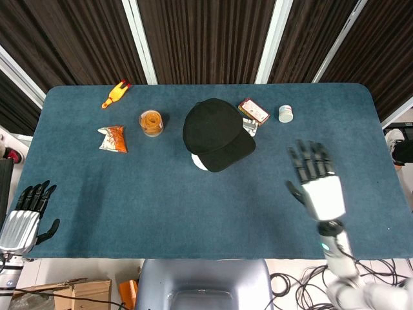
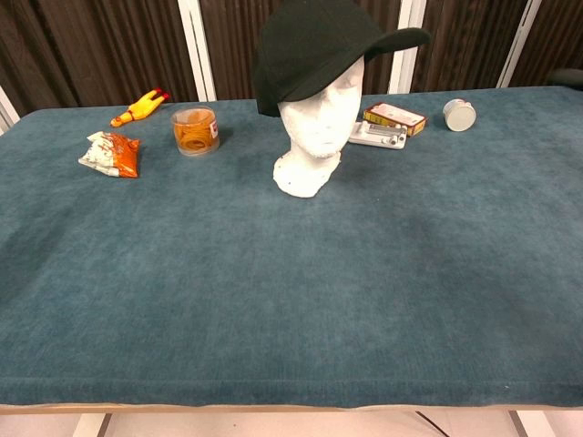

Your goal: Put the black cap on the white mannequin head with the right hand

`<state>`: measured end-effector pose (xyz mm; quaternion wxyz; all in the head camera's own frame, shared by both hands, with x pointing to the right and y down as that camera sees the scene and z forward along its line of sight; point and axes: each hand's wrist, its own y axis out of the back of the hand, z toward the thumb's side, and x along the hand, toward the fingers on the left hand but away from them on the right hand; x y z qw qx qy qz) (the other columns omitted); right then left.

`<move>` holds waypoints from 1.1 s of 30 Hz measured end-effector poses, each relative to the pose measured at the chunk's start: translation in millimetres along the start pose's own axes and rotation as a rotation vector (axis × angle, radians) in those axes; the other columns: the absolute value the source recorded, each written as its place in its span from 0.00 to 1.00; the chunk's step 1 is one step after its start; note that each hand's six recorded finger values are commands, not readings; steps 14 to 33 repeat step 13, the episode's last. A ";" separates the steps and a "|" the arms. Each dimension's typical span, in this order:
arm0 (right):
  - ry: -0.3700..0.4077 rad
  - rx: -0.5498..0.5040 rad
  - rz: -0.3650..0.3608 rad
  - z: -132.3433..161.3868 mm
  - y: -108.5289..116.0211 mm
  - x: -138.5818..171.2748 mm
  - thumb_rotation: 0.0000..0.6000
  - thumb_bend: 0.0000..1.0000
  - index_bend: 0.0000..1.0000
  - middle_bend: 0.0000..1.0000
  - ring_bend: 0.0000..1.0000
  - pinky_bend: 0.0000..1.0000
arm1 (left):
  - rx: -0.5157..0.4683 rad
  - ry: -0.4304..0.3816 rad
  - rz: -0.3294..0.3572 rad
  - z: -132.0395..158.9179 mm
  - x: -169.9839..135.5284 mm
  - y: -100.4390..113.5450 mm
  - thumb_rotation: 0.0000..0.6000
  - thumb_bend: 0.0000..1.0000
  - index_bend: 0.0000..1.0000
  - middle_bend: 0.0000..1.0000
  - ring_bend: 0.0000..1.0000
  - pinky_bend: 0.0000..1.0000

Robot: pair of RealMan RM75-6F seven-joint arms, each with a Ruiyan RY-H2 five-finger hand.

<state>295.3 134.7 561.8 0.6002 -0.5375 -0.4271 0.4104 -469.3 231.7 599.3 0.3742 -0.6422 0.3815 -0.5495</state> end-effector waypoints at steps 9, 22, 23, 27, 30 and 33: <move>-0.301 -0.310 0.287 -37.1 26.6 68.3 1.00 0.00 0.00 0.00 0.00 0.10 | -0.013 -0.057 0.011 13.3 -12.1 5.4 1.00 0.39 0.00 0.00 0.00 0.02; -0.384 -0.250 0.352 -77.4 24.3 106.4 1.00 0.00 0.00 0.00 0.00 0.10 | -0.020 -0.097 0.018 20.0 -18.1 6.5 1.00 0.39 0.00 0.00 0.00 0.02; -0.384 -0.250 0.352 -77.4 24.3 106.4 1.00 0.00 0.00 0.00 0.00 0.10 | -0.020 -0.097 0.018 20.0 -18.1 6.5 1.00 0.39 0.00 0.00 0.00 0.02; -0.384 -0.250 0.352 -77.4 24.3 106.4 1.00 0.00 0.00 0.00 0.00 0.10 | -0.020 -0.097 0.018 20.0 -18.1 6.5 1.00 0.39 0.00 0.00 0.00 0.02; -0.384 -0.250 0.352 -77.4 24.3 106.4 1.00 0.00 0.00 0.00 0.00 0.10 | -0.020 -0.097 0.018 20.0 -18.1 6.5 1.00 0.39 0.00 0.00 0.00 0.02; -0.384 -0.250 0.352 -77.4 24.3 106.4 1.00 0.00 0.00 0.00 0.00 0.10 | -0.020 -0.097 0.018 20.0 -18.1 6.5 1.00 0.39 0.00 0.00 0.00 0.02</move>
